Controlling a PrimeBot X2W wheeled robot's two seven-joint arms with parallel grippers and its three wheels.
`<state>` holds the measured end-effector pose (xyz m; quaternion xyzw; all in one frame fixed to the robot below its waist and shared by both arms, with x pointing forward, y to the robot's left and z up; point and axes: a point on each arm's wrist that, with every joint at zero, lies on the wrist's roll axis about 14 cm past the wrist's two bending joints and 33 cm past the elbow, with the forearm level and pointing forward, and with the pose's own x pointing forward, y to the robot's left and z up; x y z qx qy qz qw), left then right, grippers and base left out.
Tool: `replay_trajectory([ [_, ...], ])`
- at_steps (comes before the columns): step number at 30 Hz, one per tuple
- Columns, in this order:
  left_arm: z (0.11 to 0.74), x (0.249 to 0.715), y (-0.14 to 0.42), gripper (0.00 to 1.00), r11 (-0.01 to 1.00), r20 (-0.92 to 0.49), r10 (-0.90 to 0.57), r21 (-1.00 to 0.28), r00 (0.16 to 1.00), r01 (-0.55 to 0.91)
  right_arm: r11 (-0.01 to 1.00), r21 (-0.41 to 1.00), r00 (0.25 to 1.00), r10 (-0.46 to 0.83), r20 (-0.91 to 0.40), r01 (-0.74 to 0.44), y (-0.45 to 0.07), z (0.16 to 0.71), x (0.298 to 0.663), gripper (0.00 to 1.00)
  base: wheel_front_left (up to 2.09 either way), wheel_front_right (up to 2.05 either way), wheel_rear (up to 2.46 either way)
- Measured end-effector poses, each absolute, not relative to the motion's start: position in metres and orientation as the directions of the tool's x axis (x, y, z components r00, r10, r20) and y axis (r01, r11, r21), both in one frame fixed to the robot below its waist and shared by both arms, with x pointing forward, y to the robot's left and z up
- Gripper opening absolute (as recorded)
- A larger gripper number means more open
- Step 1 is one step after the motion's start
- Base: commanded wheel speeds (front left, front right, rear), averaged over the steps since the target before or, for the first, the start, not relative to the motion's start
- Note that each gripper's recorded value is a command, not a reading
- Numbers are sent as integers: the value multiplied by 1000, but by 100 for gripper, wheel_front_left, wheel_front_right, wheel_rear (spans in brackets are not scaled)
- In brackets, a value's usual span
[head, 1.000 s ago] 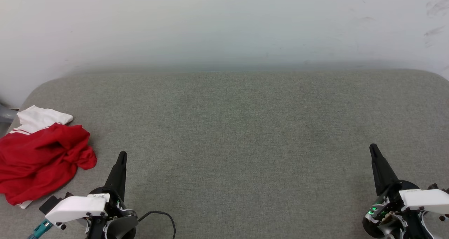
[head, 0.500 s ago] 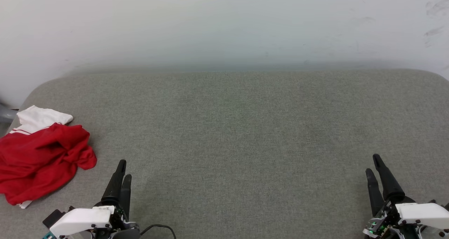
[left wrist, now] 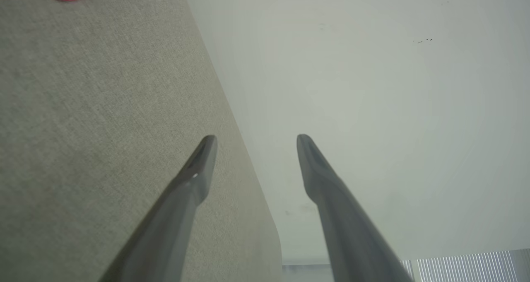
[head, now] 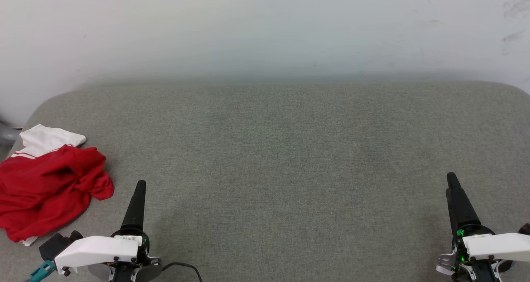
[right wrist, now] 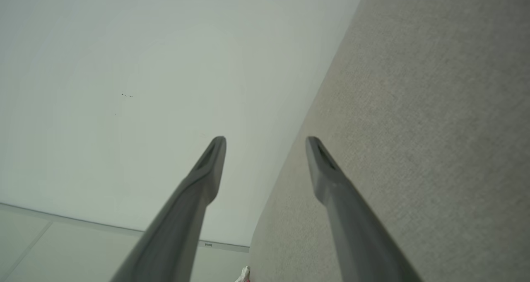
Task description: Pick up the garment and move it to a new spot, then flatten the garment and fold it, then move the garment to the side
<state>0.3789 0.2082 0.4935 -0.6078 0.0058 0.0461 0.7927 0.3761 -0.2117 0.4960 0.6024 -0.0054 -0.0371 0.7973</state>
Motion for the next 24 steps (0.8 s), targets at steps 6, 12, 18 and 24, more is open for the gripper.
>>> replay_trajectory([
  [6,501,381,207,100,379,-58,77,-922,995,-84,407,913,998,-64,5,21,-210,509,377,100,0,0,0],
  [12,507,381,204,100,488,-51,84,-868,995,-86,539,842,998,-50,35,-3,-205,518,378,100,0,0,0],
  [18,511,381,204,100,578,-41,102,-811,994,-93,646,763,999,-29,45,-16,-198,520,376,100,0,0,0],
  [24,514,381,202,100,665,-31,109,-740,994,-96,726,687,998,-20,56,-24,-195,521,376,100,0,0,0],
])
